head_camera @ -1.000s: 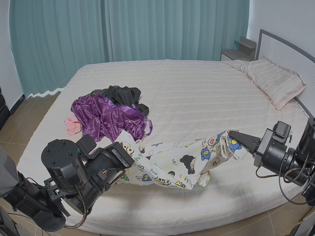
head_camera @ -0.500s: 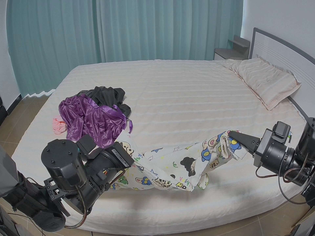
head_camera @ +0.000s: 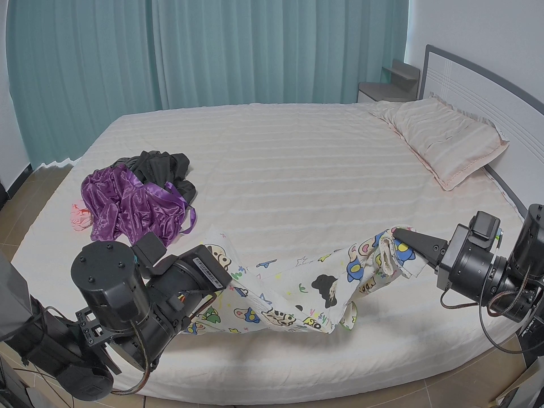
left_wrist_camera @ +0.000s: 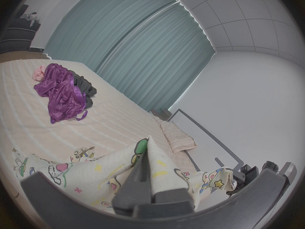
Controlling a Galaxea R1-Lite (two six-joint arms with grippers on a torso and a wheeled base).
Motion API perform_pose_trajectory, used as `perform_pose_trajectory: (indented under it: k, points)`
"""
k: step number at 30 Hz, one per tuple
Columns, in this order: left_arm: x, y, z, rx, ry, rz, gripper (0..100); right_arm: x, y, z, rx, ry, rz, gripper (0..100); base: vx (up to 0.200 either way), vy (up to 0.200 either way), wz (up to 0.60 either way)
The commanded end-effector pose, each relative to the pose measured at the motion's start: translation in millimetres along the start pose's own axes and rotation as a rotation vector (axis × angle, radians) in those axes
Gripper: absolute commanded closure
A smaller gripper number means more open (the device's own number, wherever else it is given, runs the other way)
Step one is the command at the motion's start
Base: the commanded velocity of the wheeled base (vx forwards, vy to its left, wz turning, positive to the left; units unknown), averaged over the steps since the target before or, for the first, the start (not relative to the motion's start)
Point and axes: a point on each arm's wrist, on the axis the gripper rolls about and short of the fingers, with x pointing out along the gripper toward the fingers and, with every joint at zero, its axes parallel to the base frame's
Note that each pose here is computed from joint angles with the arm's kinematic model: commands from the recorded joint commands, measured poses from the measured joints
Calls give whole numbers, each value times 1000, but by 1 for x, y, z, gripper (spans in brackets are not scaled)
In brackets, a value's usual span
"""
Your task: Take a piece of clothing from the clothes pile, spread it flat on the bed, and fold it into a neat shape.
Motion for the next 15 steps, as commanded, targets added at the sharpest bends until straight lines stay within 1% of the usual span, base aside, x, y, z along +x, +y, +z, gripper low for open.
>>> perform_pose_trajectory:
  k: [1,15]
  points:
    - [0,0,0,0,-1,0,100,0,0,0,0,1,0,100,0,-200,0]
    - [1,0,1,0,-5,1,100,0,1,1,-4,-6,7,100,0,-200,0]
